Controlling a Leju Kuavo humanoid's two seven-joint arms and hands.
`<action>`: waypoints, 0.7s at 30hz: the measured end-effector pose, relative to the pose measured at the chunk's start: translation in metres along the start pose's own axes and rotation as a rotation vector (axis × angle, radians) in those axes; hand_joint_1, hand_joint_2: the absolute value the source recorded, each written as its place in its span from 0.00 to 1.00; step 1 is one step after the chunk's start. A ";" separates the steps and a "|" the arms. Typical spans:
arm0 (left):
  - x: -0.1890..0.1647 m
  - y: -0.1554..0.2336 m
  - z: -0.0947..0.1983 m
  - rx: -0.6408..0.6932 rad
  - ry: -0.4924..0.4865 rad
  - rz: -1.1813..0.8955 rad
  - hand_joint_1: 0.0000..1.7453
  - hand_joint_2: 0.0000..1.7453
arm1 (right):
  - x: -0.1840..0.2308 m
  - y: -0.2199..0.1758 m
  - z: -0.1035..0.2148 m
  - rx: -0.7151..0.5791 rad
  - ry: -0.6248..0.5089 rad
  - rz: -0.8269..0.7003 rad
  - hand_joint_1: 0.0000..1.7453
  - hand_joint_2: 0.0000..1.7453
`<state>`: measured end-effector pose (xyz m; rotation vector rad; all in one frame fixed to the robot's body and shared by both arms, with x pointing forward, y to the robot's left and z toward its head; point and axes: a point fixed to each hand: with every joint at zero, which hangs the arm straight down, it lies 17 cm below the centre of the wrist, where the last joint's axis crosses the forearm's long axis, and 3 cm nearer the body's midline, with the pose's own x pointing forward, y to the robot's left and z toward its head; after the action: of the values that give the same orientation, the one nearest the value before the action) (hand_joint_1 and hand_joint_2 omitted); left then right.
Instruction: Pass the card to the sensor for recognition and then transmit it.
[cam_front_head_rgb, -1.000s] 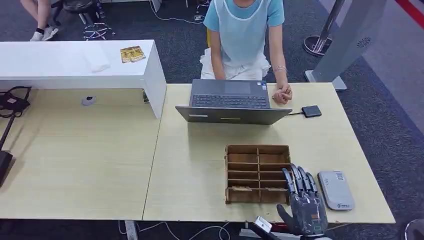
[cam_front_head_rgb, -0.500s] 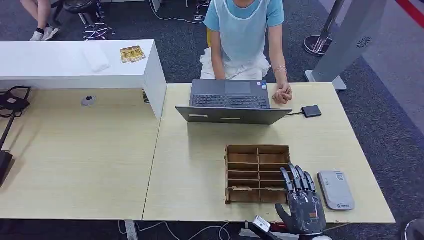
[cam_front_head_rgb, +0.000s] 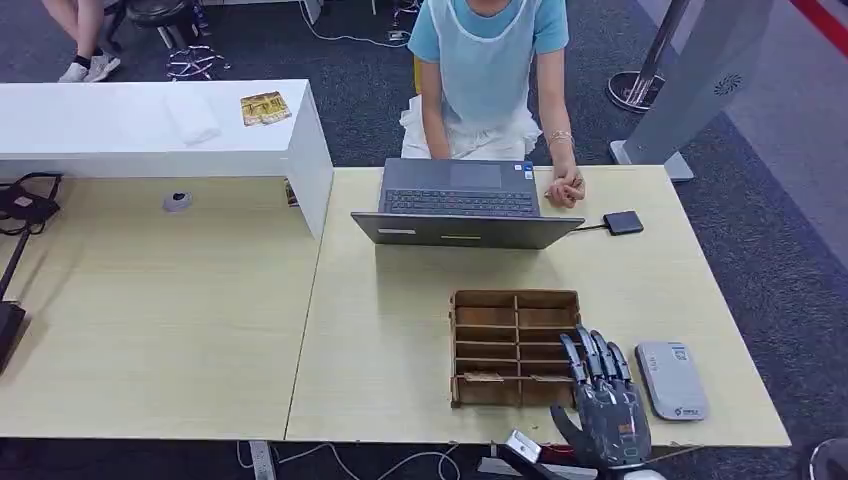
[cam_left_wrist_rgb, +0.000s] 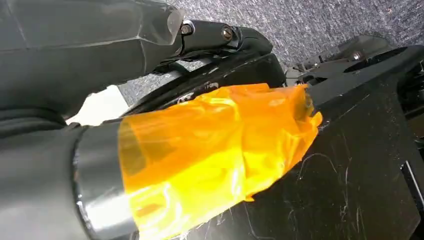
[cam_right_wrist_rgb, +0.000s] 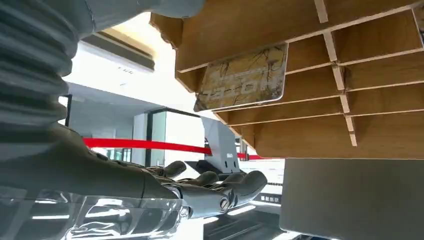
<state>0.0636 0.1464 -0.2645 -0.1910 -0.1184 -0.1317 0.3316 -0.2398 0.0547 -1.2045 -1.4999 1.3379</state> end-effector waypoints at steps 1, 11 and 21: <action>0.000 0.000 0.000 0.000 0.000 0.000 0.00 0.00 | 0.000 0.000 0.000 -0.001 0.000 0.000 0.11 1.00; 0.000 0.000 0.000 0.000 0.000 0.000 0.00 0.00 | 0.000 -0.001 -0.001 -0.001 -0.001 0.003 0.11 1.00; -0.001 0.000 0.000 0.000 0.006 0.004 0.00 0.00 | 0.005 -0.005 -0.008 -0.019 -0.017 0.006 0.07 1.00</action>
<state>0.0630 0.1463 -0.2645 -0.1912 -0.1115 -0.1284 0.3371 -0.2326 0.0604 -1.2130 -1.5249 1.3435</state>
